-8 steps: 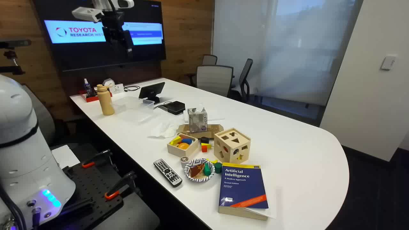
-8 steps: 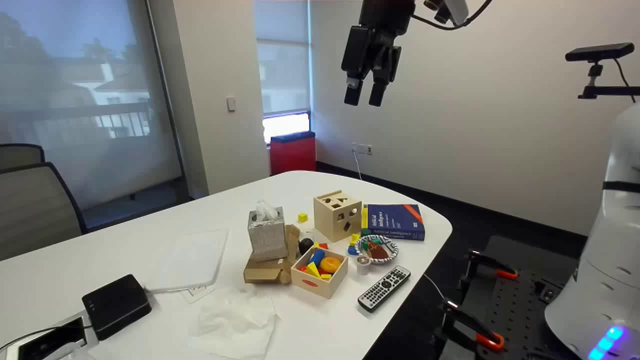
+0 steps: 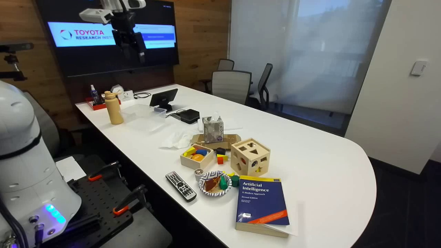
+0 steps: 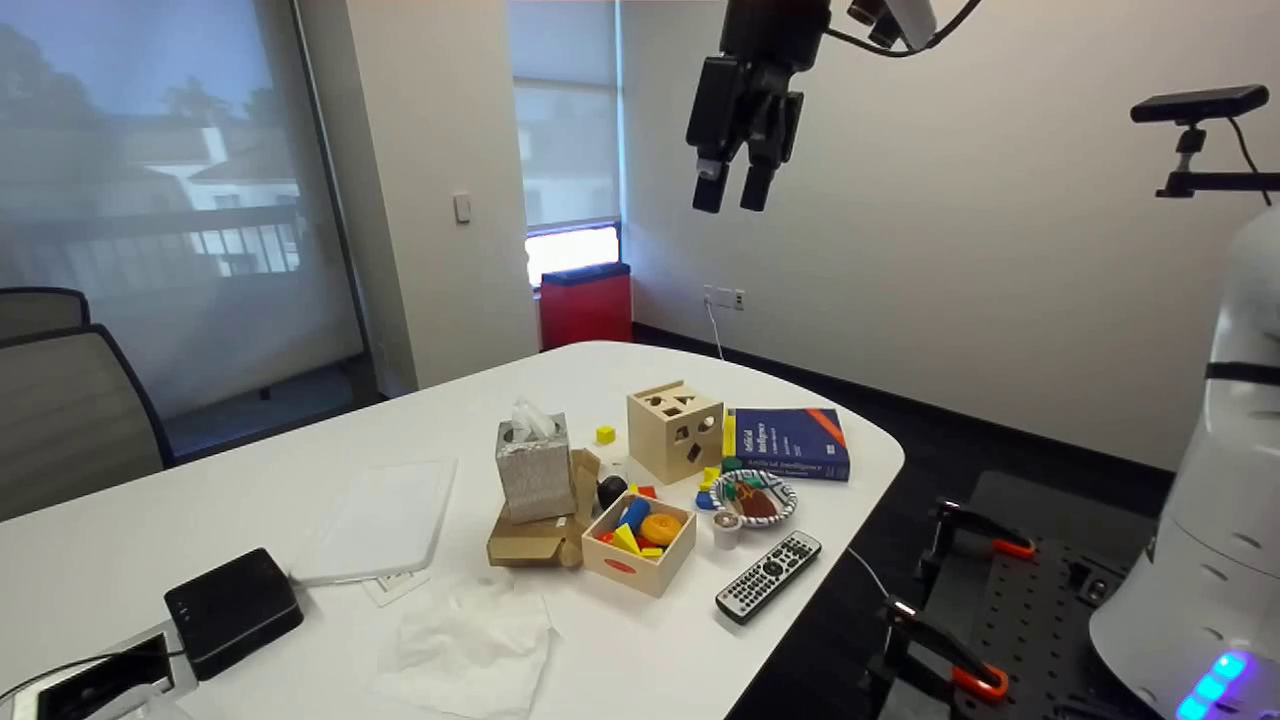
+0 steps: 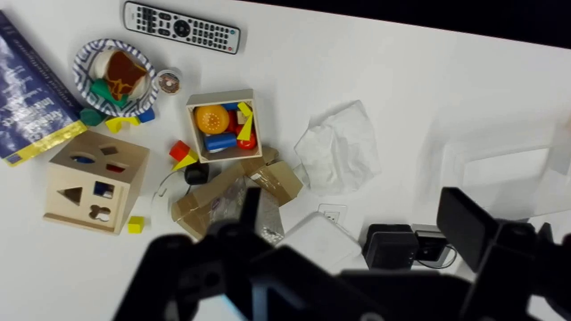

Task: Open the book

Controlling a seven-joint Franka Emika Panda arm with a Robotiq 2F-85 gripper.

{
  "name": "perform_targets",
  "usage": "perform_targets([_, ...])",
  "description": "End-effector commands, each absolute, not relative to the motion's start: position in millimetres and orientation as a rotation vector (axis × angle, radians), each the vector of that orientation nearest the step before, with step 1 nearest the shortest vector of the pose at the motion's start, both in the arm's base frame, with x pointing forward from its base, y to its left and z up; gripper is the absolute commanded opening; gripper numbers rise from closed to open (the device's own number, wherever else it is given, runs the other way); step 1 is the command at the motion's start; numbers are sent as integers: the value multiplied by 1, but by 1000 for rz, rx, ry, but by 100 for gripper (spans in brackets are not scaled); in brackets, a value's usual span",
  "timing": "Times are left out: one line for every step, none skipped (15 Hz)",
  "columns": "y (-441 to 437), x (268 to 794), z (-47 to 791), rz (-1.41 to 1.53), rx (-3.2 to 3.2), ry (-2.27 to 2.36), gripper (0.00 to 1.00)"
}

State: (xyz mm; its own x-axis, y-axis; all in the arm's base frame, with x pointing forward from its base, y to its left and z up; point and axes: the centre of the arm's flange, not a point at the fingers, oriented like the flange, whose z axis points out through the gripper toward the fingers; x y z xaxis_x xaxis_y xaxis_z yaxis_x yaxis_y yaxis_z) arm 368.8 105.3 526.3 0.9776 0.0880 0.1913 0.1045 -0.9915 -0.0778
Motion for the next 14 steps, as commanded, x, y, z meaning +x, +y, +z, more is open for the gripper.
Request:
perform_targets([51,391,537,-281,-3159,-143,100])
perform_targets([31,397,541,-297,-3203,-143,100])
perform_targets([2,402,549,-315,-3242,-146,100])
perform_targets([-27,406,556,-325,-3274,-160,100])
perform_targets([-59,409,562,-336,-3320,-175,100])
perform_targets([-88,412,569,-342,-3352,-195,100])
perform_targets([-120,410,576,-335,-3383,-218,100])
perform_targets([-151,410,582,-332,-3406,-247,100])
perform_targets([-182,409,588,-329,-3421,-283,100])
perform_targets([-212,409,593,-327,-3429,-317,100])
perform_targets([-241,409,597,-330,-3426,-356,100])
perform_targets([-269,409,599,-336,-3417,-394,100])
perform_targets([-297,409,601,-348,-3403,-432,100])
perform_targets([-324,410,599,-361,-3387,-461,100])
